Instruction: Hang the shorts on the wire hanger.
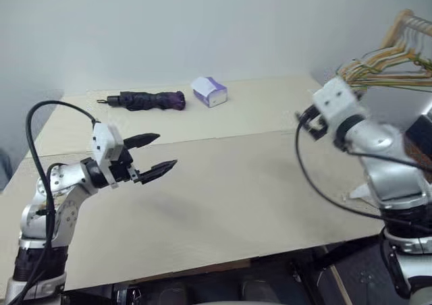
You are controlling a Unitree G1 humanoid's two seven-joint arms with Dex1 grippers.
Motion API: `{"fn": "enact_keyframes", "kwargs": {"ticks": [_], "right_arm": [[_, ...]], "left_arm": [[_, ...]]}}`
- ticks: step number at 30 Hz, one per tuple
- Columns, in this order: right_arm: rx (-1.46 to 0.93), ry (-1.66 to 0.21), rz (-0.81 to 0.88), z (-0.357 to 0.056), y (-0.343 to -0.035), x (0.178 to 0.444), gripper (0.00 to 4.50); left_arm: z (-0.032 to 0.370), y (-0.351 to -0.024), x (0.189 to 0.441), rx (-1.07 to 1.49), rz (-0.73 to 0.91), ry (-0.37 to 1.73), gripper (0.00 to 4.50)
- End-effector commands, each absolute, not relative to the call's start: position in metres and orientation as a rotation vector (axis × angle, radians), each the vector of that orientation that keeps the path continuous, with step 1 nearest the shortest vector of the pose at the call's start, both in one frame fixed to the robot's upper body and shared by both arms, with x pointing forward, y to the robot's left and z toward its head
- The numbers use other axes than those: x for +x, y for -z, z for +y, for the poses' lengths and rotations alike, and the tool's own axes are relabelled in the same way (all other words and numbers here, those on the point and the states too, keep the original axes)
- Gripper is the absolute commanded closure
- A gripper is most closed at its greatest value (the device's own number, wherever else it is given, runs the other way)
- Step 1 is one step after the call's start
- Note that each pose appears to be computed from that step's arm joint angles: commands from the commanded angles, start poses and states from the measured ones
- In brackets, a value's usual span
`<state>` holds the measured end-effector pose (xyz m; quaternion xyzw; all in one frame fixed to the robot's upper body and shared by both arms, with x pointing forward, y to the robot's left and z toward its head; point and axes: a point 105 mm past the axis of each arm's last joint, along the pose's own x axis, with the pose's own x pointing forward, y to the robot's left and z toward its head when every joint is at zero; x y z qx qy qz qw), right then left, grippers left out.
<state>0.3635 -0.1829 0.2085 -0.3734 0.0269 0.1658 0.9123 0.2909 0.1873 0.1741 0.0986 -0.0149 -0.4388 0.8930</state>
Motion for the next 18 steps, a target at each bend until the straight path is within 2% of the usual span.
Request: {"fn": "enact_keyframes", "kwargs": {"ticks": [1,10,18], "right_arm": [[-0.8,-0.495,0.066,-0.164,-0.2,0.349,0.04],[-0.864,-0.689,0.208,-0.156,-0.153,0.329,0.04],[-0.922,-0.748,0.24,-0.155,-0.141,0.325,0.04]], "left_arm": [[0.192,-0.173,0.287,0.244,-0.017,0.87,0.0],[0.193,-0.153,0.279,0.264,0.048,0.825,0.0],[0.188,-0.15,0.278,0.267,0.039,0.814,0.0]]}}
